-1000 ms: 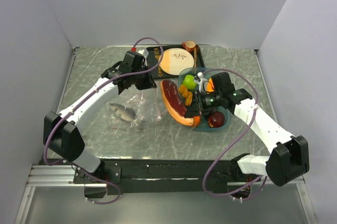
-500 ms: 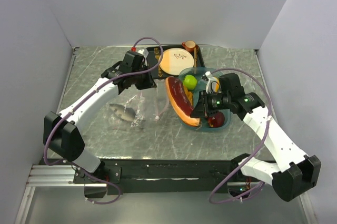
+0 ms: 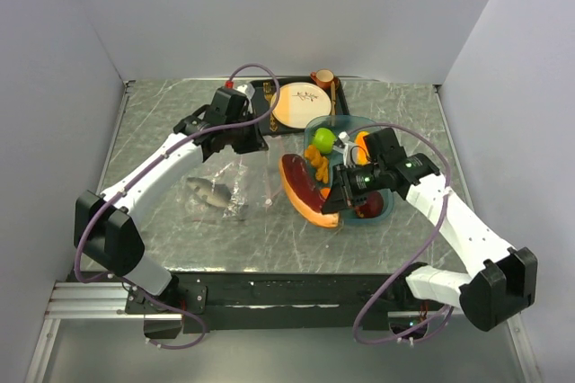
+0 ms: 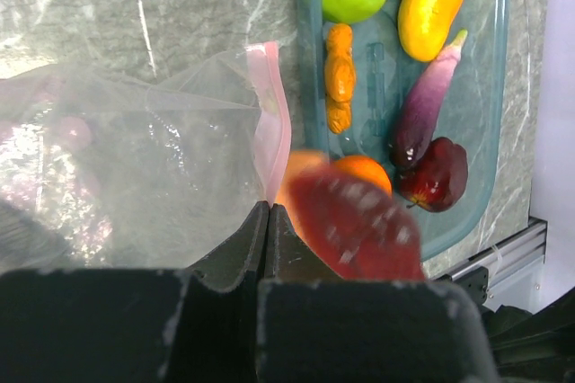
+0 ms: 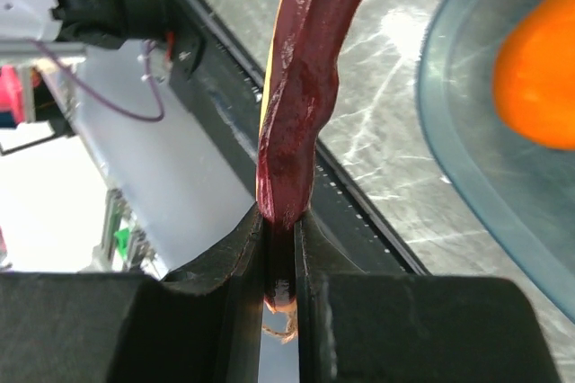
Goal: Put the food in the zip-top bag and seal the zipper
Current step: Place the fake food in the zipper food storage bag.
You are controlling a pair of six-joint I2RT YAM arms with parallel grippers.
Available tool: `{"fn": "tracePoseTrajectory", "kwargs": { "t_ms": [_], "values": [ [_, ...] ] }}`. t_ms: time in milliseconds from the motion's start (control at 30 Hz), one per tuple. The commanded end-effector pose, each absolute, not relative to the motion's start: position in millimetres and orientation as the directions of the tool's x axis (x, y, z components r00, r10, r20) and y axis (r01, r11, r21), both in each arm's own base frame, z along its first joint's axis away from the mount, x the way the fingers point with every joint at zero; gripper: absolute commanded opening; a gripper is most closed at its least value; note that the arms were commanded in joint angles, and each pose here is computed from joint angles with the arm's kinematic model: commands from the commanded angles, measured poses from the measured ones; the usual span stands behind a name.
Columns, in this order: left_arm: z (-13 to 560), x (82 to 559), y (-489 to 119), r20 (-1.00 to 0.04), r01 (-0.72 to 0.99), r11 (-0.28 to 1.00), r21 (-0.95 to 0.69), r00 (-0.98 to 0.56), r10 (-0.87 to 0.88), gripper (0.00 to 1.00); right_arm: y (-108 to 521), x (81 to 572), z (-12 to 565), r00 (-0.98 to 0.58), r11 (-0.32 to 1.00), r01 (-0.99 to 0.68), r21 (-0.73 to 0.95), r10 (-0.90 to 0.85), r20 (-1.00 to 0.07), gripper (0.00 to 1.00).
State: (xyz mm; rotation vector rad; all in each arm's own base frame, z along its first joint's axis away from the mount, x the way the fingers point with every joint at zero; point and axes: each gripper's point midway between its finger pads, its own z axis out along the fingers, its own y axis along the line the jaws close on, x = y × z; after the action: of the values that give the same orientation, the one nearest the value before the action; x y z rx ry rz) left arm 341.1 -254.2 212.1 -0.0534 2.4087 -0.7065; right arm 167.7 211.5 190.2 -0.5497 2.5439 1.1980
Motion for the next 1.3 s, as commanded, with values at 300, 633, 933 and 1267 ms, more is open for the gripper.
{"fn": "tracePoseTrajectory", "kwargs": {
  "t_ms": [300, 633, 933, 1267],
  "values": [
    [231.5, 321.6, -265.2, -0.63, 0.254, 0.833, -0.491, -0.764, -0.139, 0.01, 238.2, 183.1, 200.5, -0.873, 0.469, -0.487, 0.736, -0.28, -0.399, 0.07],
    [238.8, 308.5, -268.7, -0.641, 0.329, 0.803, -0.497, -0.763, -0.084, 0.01, 260.0, 226.4, 211.8, -0.857, 0.443, -0.513, 0.735, -0.307, -0.414, 0.08],
    [241.2, 308.1, -276.5, -0.641, 0.355, 0.79, -0.499, -0.765, -0.061, 0.01, 282.6, 244.3, 203.7, -0.904, 0.385, -0.423, 0.82, -0.234, -0.357, 0.09],
    [250.8, 317.3, -269.4, -0.666, 0.311, 0.819, -0.482, -0.737, -0.113, 0.01, 280.2, 208.8, 183.9, -0.906, 0.391, -0.4, 0.829, -0.307, -0.293, 0.08]
  ]
}}
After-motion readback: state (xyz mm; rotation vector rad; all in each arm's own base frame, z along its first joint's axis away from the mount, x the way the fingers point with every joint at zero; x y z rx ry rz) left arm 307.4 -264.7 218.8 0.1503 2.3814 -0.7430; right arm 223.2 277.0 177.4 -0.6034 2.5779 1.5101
